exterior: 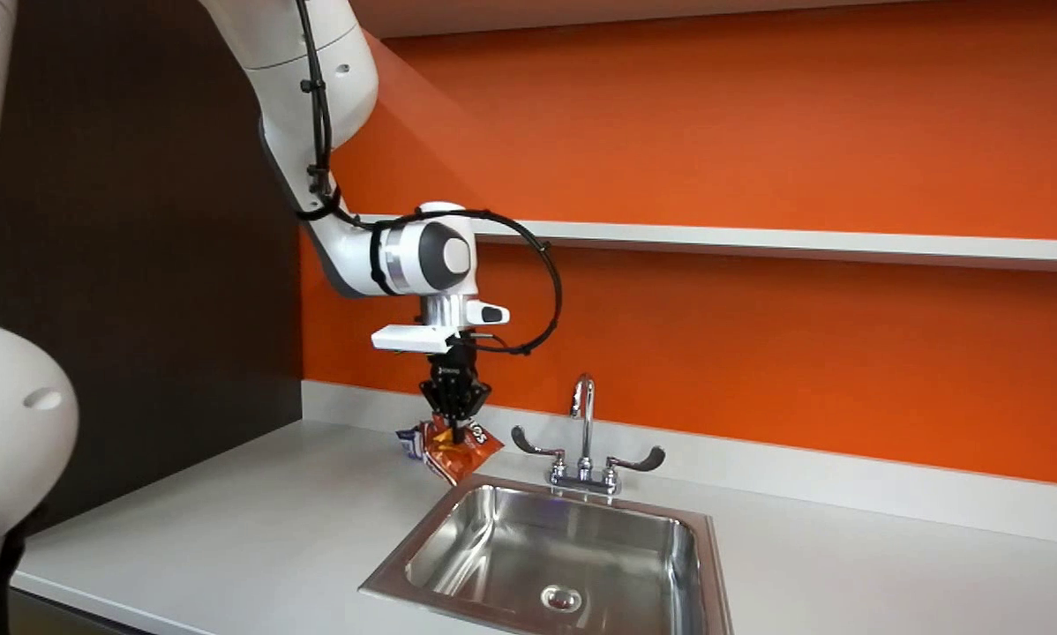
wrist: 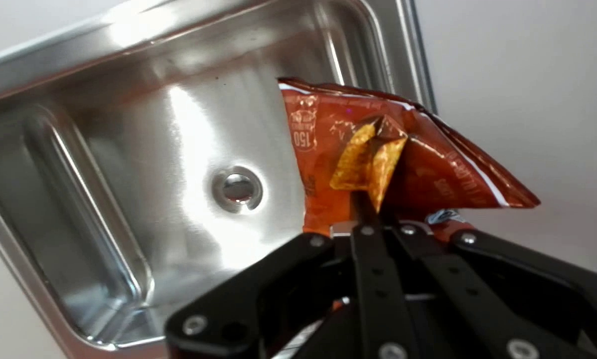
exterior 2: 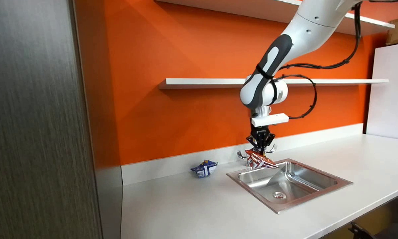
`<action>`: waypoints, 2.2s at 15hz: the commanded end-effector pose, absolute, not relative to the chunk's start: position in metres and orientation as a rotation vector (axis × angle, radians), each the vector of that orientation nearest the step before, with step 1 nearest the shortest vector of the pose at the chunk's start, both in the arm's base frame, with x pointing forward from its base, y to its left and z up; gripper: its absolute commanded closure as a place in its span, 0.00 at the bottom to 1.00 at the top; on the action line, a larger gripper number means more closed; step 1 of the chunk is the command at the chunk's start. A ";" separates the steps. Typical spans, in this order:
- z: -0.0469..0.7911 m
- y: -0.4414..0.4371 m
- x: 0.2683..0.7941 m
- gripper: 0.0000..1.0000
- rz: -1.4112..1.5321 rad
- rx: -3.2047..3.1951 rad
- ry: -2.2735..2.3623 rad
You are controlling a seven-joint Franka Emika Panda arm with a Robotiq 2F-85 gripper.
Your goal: Put the red packet in the sink on the left.
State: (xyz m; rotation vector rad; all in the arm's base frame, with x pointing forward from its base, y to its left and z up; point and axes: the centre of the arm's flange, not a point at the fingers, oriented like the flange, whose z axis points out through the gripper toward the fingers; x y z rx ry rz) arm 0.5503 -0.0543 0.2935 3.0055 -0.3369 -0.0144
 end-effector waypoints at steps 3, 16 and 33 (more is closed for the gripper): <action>0.292 -0.125 0.542 1.00 0.028 2.936 -0.520; 0.191 -0.189 0.540 1.00 -0.046 2.861 -0.616; 0.095 -0.172 0.556 1.00 -0.131 2.868 -0.512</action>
